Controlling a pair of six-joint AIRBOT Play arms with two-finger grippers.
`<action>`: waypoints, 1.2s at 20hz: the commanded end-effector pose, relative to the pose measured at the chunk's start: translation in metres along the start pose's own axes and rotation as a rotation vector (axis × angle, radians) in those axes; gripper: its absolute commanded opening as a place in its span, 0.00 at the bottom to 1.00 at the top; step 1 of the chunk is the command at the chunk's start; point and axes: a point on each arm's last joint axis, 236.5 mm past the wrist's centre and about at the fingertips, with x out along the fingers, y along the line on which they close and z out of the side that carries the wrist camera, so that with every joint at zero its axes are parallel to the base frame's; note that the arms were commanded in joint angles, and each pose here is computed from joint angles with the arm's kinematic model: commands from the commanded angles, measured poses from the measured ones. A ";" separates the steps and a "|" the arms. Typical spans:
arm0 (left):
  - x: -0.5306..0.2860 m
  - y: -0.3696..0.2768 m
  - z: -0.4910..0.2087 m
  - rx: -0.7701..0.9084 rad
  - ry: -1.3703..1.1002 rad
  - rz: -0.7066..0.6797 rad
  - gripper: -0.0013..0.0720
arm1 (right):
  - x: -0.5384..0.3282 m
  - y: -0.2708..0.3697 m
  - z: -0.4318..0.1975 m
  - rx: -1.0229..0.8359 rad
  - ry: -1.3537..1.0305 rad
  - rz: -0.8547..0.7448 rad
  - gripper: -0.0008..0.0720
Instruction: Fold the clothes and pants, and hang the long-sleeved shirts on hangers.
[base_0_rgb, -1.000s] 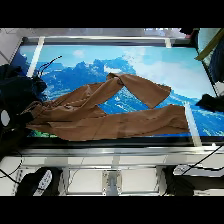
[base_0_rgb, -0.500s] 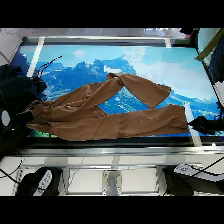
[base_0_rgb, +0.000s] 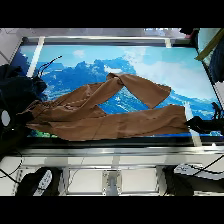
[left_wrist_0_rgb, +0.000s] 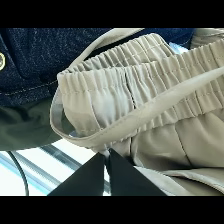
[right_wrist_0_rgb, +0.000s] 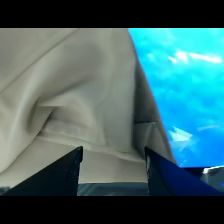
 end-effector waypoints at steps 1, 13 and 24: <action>0.000 0.000 0.000 0.000 0.001 0.000 0.04 | 0.009 0.015 0.000 -0.027 0.012 0.091 0.59; -0.031 -0.008 0.073 -0.081 -0.259 -0.071 0.03 | -0.121 0.058 0.111 -0.154 -0.264 0.022 0.04; 0.004 0.017 -0.036 -0.081 0.056 0.050 0.04 | -0.110 0.036 0.040 -0.157 -0.098 0.003 0.04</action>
